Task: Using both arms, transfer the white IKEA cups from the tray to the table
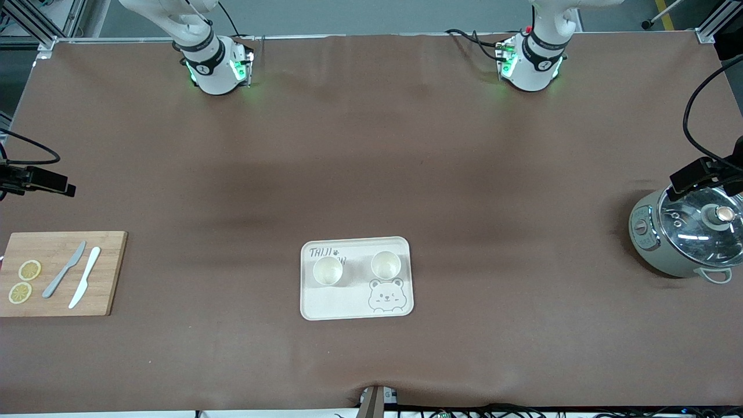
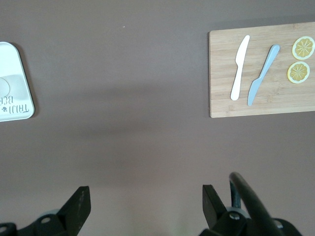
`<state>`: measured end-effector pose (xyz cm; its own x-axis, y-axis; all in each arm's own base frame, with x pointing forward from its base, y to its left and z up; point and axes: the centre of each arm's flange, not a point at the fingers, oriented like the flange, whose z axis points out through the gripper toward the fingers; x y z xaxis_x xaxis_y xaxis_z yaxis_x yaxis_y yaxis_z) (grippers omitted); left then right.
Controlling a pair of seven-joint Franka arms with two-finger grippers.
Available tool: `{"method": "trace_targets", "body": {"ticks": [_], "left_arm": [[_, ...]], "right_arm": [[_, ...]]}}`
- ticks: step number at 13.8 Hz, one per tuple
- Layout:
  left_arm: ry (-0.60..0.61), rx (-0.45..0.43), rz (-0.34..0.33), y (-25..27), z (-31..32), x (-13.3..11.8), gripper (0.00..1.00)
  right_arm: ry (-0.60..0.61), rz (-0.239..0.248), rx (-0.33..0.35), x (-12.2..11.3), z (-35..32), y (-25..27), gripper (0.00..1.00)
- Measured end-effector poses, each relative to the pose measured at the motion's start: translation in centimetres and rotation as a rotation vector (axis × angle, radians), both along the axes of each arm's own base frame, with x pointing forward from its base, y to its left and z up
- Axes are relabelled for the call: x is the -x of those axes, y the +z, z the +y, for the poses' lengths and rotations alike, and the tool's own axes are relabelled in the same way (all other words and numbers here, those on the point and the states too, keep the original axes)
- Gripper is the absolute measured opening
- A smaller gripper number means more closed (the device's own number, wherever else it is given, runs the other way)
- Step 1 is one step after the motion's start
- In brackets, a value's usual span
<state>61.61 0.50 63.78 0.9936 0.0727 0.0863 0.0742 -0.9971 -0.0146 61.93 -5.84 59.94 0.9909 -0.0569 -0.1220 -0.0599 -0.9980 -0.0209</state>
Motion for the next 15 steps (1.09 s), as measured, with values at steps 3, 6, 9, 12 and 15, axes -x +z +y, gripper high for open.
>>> {"method": "trace_targets", "body": {"ticks": [3,6,9,12,15], "left_arm": [[0.000,0.000,0.000,0.00,0.00,0.00,1.00],[0.002,0.000,0.000,0.00,0.12,0.00,1.00],[0.004,0.000,0.002,-0.06,0.28,0.00,1.00],[0.005,0.000,0.007,-0.31,0.31,-0.03,1.00],[0.005,0.000,0.011,-0.52,0.33,-0.11,1.00]], "right_arm": [[0.000,0.000,0.000,0.00,0.00,-0.02,1.00],[0.001,0.001,0.000,-0.02,0.06,-0.07,1.00],[0.004,0.002,-0.001,-0.03,0.21,-0.08,1.00],[0.004,0.002,-0.001,-0.04,0.22,-0.09,1.00],[0.004,0.002,-0.001,-0.04,0.23,-0.09,1.00]]}}
